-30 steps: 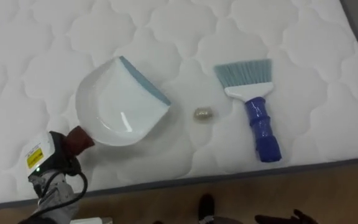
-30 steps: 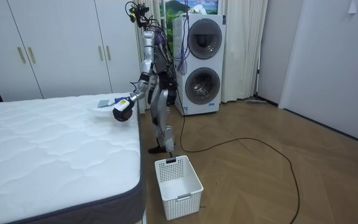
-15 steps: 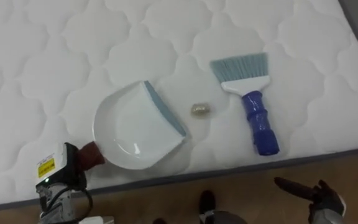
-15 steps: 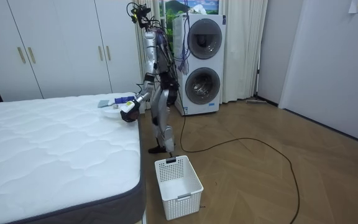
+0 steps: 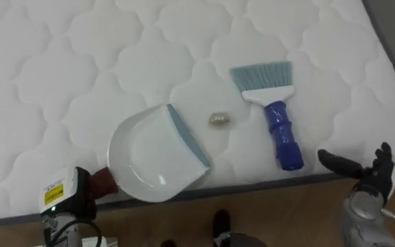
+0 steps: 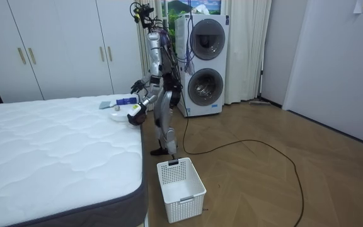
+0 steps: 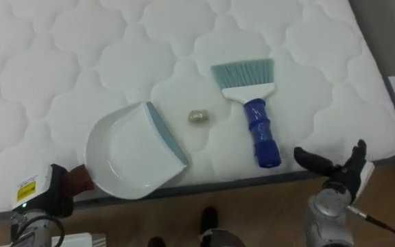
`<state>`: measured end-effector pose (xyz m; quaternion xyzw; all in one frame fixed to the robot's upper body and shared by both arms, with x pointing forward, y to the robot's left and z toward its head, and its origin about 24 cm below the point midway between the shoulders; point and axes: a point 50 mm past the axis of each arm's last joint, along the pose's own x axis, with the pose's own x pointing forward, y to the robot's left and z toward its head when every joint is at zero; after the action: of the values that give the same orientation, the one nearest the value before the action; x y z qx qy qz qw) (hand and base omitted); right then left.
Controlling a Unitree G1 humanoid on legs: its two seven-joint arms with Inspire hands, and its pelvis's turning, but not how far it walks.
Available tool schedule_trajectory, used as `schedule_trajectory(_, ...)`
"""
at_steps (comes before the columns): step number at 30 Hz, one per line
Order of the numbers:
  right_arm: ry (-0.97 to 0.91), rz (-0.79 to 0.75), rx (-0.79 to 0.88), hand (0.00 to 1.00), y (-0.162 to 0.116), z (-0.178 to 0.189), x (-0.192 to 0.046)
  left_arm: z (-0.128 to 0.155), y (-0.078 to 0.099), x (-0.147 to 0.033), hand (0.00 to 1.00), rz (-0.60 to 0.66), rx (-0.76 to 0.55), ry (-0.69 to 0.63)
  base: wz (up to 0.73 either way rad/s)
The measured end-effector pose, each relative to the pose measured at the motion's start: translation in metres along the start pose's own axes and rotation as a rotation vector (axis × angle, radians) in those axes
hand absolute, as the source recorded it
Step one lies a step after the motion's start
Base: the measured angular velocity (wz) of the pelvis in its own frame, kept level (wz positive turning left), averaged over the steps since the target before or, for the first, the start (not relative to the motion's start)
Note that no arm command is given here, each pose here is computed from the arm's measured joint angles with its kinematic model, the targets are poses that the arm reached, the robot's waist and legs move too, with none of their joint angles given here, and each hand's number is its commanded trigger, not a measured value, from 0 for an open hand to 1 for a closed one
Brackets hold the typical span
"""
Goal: Clean bed
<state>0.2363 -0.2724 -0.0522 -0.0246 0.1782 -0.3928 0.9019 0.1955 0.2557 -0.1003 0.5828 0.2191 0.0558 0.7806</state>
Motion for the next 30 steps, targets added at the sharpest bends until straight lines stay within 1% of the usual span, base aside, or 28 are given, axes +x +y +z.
schedule_trajectory(7, -0.068, 0.034, -0.082, 0.00, 0.007, 0.004, -0.004, 0.000, 0.001, 0.000, 1.00, 0.022, 0.007, 0.002, 0.00)
schedule_trajectory(12, -0.147, 0.114, -0.164, 0.00, 0.020, 0.009, -0.010, 0.000, 0.001, 0.001, 1.00, 0.014, 0.027, -0.001, 0.02)
schedule_trajectory(18, -0.195, 0.195, -0.202, 0.00, 0.034, 0.009, -0.019, 0.003, 0.001, 0.002, 1.00, -0.007, 0.025, -0.009, 0.05)
schedule_trajectory(22, -0.208, 0.217, -0.208, 0.00, 0.040, 0.012, -0.021, 0.004, 0.002, 0.004, 1.00, -0.023, 0.025, -0.016, 0.00)
schedule_trajectory(24, -0.222, 0.230, -0.207, 0.00, 0.044, 0.016, -0.021, 0.009, 0.005, 0.009, 1.00, -0.013, 0.028, -0.032, 0.00)
schedule_trajectory(30, -0.240, 0.236, -0.195, 0.00, 0.049, 0.022, -0.020, 0.016, 0.011, 0.015, 1.00, 0.005, 0.031, -0.058, 0.00)
